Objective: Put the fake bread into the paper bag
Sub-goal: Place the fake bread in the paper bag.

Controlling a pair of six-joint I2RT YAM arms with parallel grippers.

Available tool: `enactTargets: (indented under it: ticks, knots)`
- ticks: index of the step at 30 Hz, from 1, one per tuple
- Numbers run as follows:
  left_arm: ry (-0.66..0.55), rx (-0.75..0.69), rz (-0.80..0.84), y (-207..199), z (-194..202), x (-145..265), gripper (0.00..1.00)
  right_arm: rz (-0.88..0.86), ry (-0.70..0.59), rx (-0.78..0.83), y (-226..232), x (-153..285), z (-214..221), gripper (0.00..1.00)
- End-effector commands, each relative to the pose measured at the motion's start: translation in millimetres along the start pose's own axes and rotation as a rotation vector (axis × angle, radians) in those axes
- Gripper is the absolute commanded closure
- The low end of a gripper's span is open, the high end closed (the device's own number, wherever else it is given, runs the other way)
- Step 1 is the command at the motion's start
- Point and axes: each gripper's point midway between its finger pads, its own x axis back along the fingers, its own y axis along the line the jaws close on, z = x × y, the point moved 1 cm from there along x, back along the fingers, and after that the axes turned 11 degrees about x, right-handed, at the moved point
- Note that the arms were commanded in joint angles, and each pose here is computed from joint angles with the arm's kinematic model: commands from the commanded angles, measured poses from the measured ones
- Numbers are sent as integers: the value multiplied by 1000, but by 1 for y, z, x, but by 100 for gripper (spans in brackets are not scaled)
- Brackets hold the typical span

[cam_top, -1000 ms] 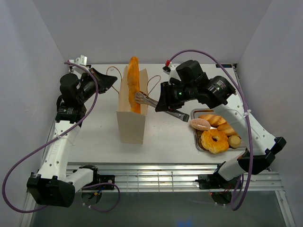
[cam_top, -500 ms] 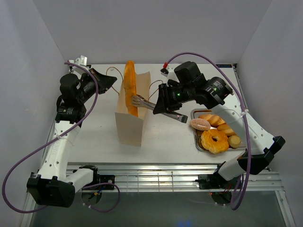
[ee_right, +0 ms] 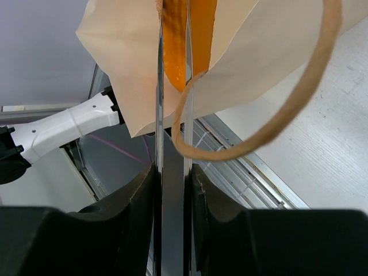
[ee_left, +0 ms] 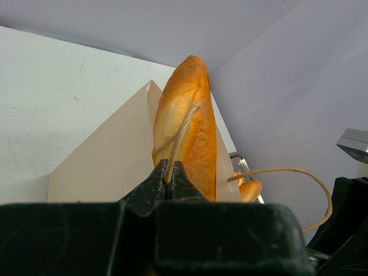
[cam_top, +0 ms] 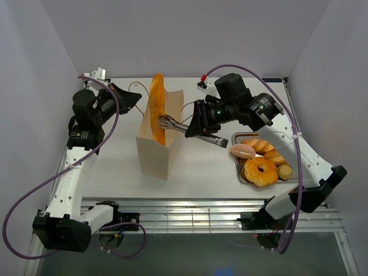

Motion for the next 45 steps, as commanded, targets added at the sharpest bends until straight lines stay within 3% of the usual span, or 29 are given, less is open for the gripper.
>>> enactTargets:
  ticks: [1,11,27,34,38,45]
  knots:
    - [-19,-31,15,-8,-7,4,100,-94,-76,33,20,15,-11,67]
    - [-25,-30,14,-8,-6,6,100,-101,-72,-5,14,23,-3,59]
    - [-32,-27,18,-11,-7,9,100,-147,-98,-30,22,38,-7,60]
    - [-37,-22,19,-11,-7,11,100,-236,-180,-42,38,58,-28,71]
    - [-30,-19,23,-11,-5,11,100,-262,-236,-55,39,69,-44,90]
    - [-34,-16,19,-8,-2,13,100,-300,-454,-51,44,120,-91,92]
